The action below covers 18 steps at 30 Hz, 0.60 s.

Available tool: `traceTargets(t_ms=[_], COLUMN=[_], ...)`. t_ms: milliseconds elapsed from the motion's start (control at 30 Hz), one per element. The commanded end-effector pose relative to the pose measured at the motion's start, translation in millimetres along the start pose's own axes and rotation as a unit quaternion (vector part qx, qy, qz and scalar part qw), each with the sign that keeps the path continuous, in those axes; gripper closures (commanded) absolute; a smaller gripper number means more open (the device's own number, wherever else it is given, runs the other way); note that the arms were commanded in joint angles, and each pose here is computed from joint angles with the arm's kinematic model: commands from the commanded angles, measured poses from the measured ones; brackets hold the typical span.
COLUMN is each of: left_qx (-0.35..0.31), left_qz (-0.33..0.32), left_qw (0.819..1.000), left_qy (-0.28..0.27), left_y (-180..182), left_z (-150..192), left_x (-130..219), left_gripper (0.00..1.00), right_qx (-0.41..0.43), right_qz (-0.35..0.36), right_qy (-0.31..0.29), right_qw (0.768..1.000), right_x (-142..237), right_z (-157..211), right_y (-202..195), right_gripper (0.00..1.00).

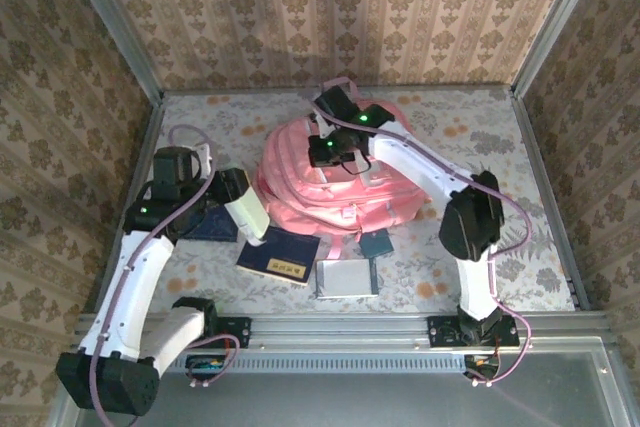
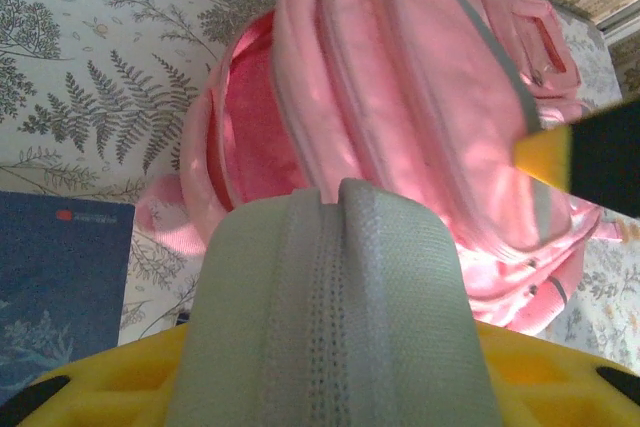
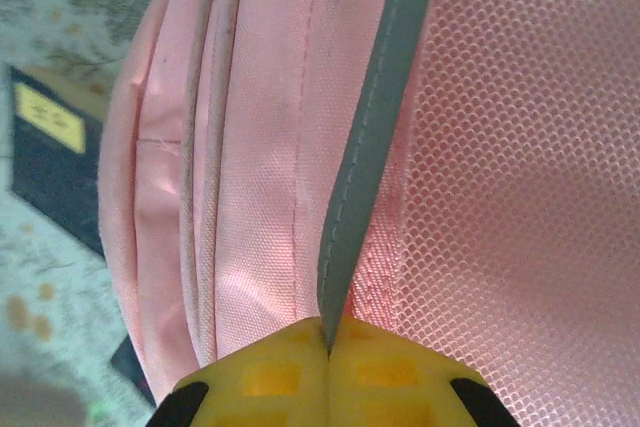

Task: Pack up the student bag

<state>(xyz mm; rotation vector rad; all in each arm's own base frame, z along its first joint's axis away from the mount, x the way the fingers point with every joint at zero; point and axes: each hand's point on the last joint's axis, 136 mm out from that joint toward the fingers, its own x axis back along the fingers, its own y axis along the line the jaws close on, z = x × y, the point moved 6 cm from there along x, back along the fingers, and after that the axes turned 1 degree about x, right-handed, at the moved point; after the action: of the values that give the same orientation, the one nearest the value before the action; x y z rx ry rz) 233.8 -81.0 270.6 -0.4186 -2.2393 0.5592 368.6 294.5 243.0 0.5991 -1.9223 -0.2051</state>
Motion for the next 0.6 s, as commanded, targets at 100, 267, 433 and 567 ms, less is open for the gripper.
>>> traceTargets(t_ms=[100, 267, 433, 567], left_qx=[0.043, 0.100, 0.147, 0.195], left_qz=[0.026, 0.049, 0.089, 0.127], left_qw=[0.998, 0.993, 0.984, 0.971], left_qy=[-0.038, -0.040, -0.045, -0.044], left_y=[-5.2, 3.1, 0.5, 1.9], left_z=[-35.5, -50.1, -74.8, -90.0], left_x=[-14.5, -43.0, -75.5, -109.6], left_gripper=[0.50, 0.52, 0.53, 0.55], right_qx=[-0.039, -0.083, -0.097, -0.117], right_qz=[-0.177, -0.266, -0.314, -0.354], right_qy=[-0.059, -0.085, -0.097, -0.101], right_qw=[0.982, 0.957, 0.940, 0.922], right_x=[49.6, 71.8, 90.9, 99.7], right_z=[-26.4, -44.6, -58.2, -69.1], right_y=[-2.8, -14.6, -19.2, -24.5], right_gripper=[1.00, 1.00, 1.00, 1.00])
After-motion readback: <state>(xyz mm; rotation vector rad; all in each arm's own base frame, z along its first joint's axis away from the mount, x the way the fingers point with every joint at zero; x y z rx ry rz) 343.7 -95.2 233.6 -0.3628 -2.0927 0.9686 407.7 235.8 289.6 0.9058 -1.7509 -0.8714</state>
